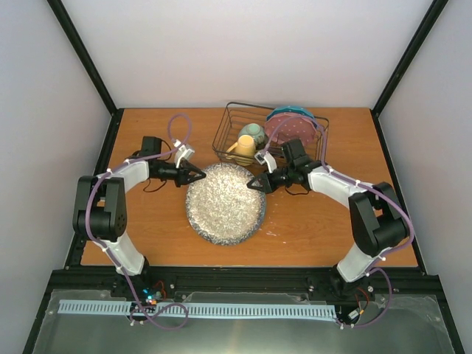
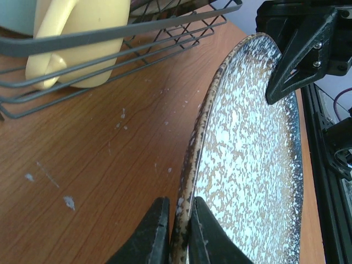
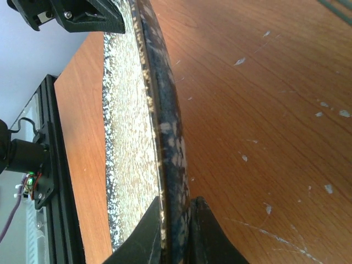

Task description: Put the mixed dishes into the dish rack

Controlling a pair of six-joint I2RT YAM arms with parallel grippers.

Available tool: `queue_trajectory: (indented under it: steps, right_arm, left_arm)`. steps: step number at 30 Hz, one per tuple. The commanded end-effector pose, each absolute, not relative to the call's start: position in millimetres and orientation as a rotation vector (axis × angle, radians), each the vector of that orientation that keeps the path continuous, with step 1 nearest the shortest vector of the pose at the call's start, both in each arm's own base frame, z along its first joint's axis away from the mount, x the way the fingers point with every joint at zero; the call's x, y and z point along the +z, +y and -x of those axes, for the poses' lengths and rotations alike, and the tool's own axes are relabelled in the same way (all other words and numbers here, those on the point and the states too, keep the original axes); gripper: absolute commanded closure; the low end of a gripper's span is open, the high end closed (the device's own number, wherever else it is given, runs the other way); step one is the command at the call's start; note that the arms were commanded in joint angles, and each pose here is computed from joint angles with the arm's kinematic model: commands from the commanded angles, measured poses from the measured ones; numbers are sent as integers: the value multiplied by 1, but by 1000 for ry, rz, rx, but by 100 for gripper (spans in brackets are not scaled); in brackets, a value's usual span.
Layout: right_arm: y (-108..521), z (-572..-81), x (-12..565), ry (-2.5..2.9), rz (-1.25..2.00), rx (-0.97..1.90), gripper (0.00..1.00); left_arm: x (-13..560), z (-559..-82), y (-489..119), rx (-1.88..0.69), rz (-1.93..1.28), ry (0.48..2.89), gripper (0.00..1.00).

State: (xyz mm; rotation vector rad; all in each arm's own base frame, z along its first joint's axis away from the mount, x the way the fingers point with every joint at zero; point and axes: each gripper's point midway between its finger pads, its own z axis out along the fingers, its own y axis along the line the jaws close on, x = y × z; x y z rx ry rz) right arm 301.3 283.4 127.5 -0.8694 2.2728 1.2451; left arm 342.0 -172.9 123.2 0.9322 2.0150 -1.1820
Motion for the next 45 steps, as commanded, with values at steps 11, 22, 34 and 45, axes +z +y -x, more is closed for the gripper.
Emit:
queue_trajectory:
  steps: [11,22,34,45]
  right_arm:
    - [299,-289,226,1938,899,1434,97]
    - [287,-285,255,1888,827,1453,97]
    - [273,-277,263,1886,805,1409,97]
    - [262,-279,279,1876,841,1235,97]
  left_arm:
    - [131,-362,-177,-1096,-947,2005,78]
    - [136,-371,-176,-1082,-943,2018,60]
    - [148,-388,-171,-1006,-909,2022,0]
    - [237,-428,-125,-783,-662,1847,0]
